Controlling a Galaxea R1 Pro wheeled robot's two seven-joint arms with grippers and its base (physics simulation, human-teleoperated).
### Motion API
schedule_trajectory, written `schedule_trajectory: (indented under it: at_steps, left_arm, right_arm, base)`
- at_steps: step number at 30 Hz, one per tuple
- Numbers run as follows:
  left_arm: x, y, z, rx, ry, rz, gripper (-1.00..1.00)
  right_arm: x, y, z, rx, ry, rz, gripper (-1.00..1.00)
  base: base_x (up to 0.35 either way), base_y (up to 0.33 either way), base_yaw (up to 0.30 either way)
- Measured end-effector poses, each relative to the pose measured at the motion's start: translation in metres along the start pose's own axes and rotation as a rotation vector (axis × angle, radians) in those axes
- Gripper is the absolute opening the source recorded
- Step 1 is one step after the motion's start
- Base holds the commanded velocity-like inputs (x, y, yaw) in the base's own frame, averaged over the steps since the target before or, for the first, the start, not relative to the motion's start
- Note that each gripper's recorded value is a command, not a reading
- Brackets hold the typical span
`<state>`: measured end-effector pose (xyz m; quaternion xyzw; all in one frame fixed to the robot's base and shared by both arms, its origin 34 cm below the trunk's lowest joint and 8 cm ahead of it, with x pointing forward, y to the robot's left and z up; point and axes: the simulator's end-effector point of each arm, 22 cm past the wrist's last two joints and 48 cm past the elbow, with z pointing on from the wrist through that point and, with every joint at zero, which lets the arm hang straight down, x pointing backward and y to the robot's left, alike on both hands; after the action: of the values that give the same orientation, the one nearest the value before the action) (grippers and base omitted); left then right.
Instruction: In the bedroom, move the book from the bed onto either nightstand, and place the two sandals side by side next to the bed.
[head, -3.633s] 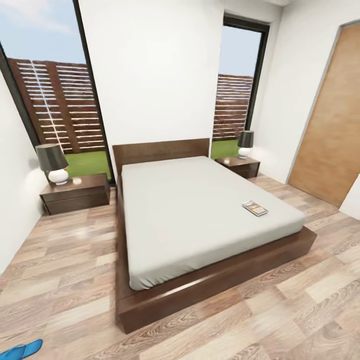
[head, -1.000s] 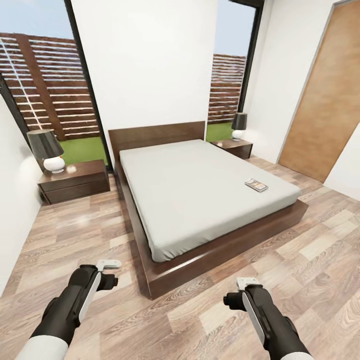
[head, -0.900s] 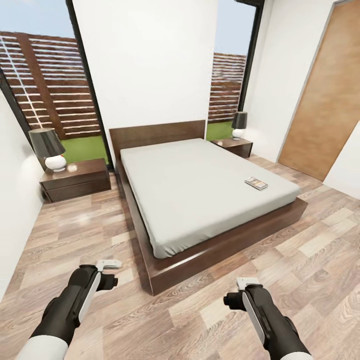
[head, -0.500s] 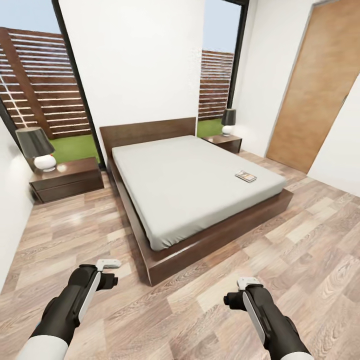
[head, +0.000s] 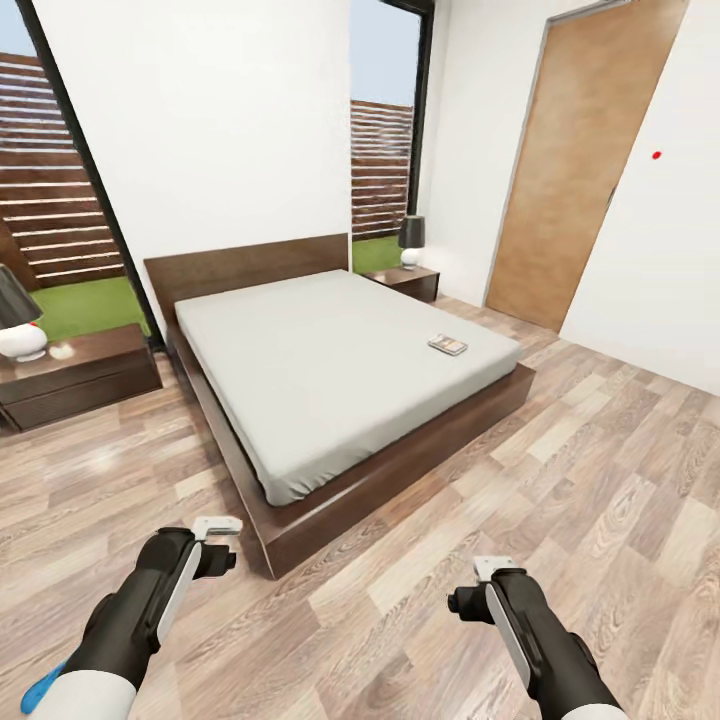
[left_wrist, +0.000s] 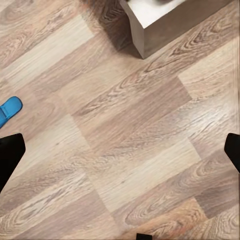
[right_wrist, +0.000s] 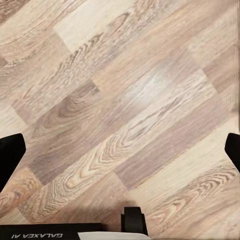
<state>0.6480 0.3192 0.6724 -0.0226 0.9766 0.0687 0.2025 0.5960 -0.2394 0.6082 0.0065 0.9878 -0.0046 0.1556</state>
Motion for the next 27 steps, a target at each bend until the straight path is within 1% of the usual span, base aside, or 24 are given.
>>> schedule_trajectory:
  at_steps: [5, 7, 19, 27]
  left_arm:
    - [0.0002, 0.0, 0.0, 0.0, 0.0, 0.0, 1.0]
    - [0.0001, 0.0, -0.0001, 0.0, 0.0, 0.0, 1.0]
    - [0.0001, -0.0002, -0.0002, 0.0, 0.0, 0.001, 1.0]
    - [0.0002, -0.0001, -0.0003, 0.0, 0.0, 0.001, 1.0]
  right_arm:
    - [0.0001, -0.001, 0.0001, 0.001, 0.0, 0.0, 1.0]
    - [0.0001, -0.0011, 0.0001, 0.001, 0.0, 0.0, 1.0]
    - [0.0001, -0.0003, 0.0001, 0.0, 0.0, 0.0, 1.0]
    - [0.0001, 0.0005, -0.0001, -0.001, 0.0, 0.0, 1.0]
  base:
    - [0.0, 0.19, -0.275]
    - [0.0, 0.26, -0.118]
    - [0.007, 0.304, -0.014]
    - [0.095, 0.334, 0.0]
